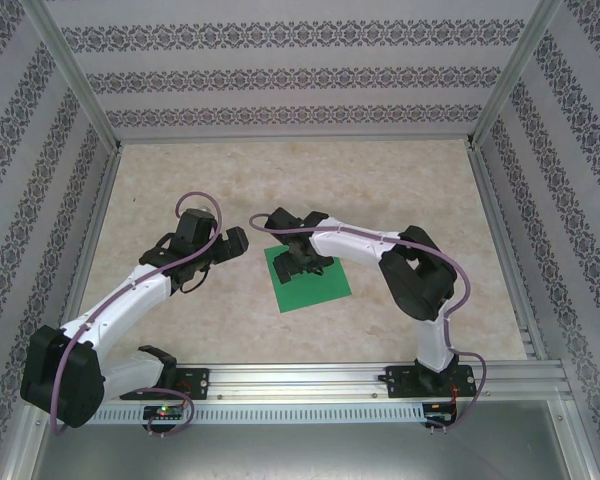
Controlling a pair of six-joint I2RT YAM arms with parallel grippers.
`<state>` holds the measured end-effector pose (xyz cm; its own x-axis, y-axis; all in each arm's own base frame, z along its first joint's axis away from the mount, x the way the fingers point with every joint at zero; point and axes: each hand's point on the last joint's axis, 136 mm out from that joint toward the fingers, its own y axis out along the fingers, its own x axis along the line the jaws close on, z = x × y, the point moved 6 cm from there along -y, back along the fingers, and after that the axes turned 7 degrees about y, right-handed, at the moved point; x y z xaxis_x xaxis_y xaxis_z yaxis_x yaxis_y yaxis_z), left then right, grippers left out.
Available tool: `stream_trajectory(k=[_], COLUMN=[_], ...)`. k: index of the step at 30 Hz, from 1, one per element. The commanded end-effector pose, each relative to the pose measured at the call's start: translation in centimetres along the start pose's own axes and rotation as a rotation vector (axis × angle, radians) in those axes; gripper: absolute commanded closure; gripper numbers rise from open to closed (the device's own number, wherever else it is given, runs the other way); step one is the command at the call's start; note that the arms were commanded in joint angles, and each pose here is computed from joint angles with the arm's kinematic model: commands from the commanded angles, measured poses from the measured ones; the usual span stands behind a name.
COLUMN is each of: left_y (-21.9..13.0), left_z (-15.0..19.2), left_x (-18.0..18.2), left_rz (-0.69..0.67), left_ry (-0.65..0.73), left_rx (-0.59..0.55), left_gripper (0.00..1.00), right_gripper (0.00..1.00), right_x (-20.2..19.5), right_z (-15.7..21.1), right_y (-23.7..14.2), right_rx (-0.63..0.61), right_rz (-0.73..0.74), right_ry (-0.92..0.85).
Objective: Fold a paper plane with a square sheet of paper (pick it up from the middle)
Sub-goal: Fold the square sheet of paper in half at the center of the table.
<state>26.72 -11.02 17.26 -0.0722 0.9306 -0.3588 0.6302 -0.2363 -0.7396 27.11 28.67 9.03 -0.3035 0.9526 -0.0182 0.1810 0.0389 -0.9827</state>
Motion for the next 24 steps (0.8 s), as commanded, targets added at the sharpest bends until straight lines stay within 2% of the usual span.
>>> stream_trajectory(k=[1,7,14,20,24], left_y=[-0.6,-0.4,-0.3,-0.4,-0.4], left_z=[-0.6,-0.6,-0.6,-0.7,-0.9], left_x=[-0.6,-0.9,-1.0,-1.0,-1.2], left_rz=[0.02,0.036,0.036,0.034,0.043], left_ry=[0.01,0.012,0.016,0.02,0.029], left_rx=[-0.04,-0.039,-0.026,-0.034,-0.031], left_gripper=[0.0,0.0,0.0,0.0,0.0], right_gripper=[0.09,0.08,0.08,0.07,0.06], right_x=[0.0,0.6,0.3,0.2,0.0], right_z=[0.0,0.0,0.1,-1.8,-2.7], right_y=[0.4,1.8,2.8,-1.1,-1.4], right_rx=[0.037,0.083,0.111,-0.01,-0.047], right_rz=[-0.002,-0.072,-0.032,-0.016,0.011], right_ry=[-0.004,0.03,0.06,0.074,0.082])
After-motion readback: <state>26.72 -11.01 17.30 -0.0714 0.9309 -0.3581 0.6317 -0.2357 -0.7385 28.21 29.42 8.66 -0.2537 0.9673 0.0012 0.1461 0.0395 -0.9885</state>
